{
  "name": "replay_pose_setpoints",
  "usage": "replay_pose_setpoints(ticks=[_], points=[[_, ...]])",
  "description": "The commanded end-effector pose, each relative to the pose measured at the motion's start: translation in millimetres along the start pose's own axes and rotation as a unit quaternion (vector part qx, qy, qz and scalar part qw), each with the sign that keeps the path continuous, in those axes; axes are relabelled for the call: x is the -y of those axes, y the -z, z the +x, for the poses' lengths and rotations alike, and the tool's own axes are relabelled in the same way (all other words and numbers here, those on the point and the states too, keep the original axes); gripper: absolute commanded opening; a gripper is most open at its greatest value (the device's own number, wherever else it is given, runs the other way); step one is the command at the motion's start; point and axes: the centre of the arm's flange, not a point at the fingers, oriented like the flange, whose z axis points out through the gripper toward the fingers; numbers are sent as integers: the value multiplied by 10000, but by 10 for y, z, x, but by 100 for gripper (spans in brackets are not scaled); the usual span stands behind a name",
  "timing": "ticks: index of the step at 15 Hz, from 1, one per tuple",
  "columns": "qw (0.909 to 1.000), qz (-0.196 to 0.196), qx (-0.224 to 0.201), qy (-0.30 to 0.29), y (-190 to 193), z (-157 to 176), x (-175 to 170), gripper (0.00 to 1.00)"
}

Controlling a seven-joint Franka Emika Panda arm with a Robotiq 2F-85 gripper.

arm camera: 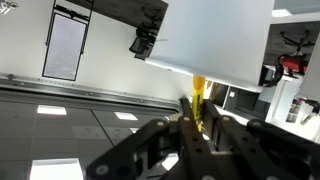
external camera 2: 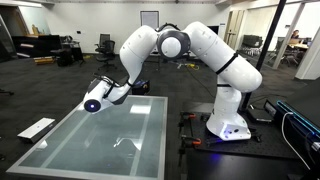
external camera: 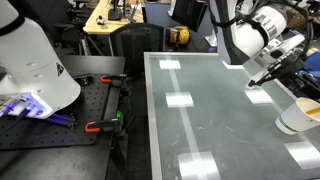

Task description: Pick the marker and put it in the cup

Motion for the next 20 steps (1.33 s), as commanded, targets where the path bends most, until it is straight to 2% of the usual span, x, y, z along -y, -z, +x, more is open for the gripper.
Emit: replay_pose_setpoints(ticks=[1,7,8,14,20], points=[[10000,-8,-34,74,-15,32,53,48],[10000,-22,-64,35,7,79,57,95],[10000,-17,-85,15,19,96,51,99],[9996,8,-237,-124,134,239,5,100],[9983,-88,-444,-361,340,526,-109,100]])
